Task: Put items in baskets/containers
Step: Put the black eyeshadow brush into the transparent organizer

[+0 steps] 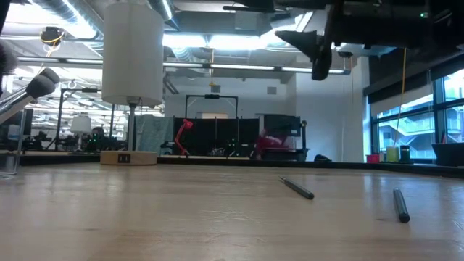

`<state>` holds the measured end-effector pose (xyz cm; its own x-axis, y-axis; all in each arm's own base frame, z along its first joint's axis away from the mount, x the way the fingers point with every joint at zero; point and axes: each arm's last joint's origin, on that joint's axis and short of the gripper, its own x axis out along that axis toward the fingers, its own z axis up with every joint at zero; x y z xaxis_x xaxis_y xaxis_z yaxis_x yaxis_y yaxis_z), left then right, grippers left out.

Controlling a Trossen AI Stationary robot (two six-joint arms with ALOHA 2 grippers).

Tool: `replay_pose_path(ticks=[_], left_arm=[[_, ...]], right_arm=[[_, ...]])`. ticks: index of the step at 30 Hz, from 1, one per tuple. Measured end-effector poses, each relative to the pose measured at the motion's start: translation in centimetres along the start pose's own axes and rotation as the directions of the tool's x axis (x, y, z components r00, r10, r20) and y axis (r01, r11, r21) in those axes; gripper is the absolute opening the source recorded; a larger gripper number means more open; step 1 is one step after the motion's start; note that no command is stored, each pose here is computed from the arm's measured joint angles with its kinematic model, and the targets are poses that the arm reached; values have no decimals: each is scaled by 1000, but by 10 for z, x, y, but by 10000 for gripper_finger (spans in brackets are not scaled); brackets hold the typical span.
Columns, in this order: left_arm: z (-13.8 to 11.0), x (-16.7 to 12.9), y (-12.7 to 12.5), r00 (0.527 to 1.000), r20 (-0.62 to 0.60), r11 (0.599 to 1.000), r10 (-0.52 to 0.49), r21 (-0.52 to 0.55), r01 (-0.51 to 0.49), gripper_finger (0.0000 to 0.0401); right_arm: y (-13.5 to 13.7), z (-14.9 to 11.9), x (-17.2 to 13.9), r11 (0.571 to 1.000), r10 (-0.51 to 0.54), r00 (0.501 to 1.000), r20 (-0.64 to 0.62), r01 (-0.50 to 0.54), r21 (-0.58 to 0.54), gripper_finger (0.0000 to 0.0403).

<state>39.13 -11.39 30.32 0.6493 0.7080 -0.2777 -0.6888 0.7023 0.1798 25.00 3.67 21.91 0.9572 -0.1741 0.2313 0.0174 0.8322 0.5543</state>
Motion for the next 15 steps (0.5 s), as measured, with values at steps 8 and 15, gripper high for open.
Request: replay_pose_path(ticks=[8, 15], left_arm=[[0, 0, -1, 999, -17, 999, -41, -1, 41, 25], [-1, 0, -2, 999, -18, 999, -41, 0, 41, 26]], right_arm=[[1, -2, 3, 1000, 19, 999, 31, -20, 7, 228], [1, -2, 3, 1000, 23, 999, 34, -24, 10, 163]])
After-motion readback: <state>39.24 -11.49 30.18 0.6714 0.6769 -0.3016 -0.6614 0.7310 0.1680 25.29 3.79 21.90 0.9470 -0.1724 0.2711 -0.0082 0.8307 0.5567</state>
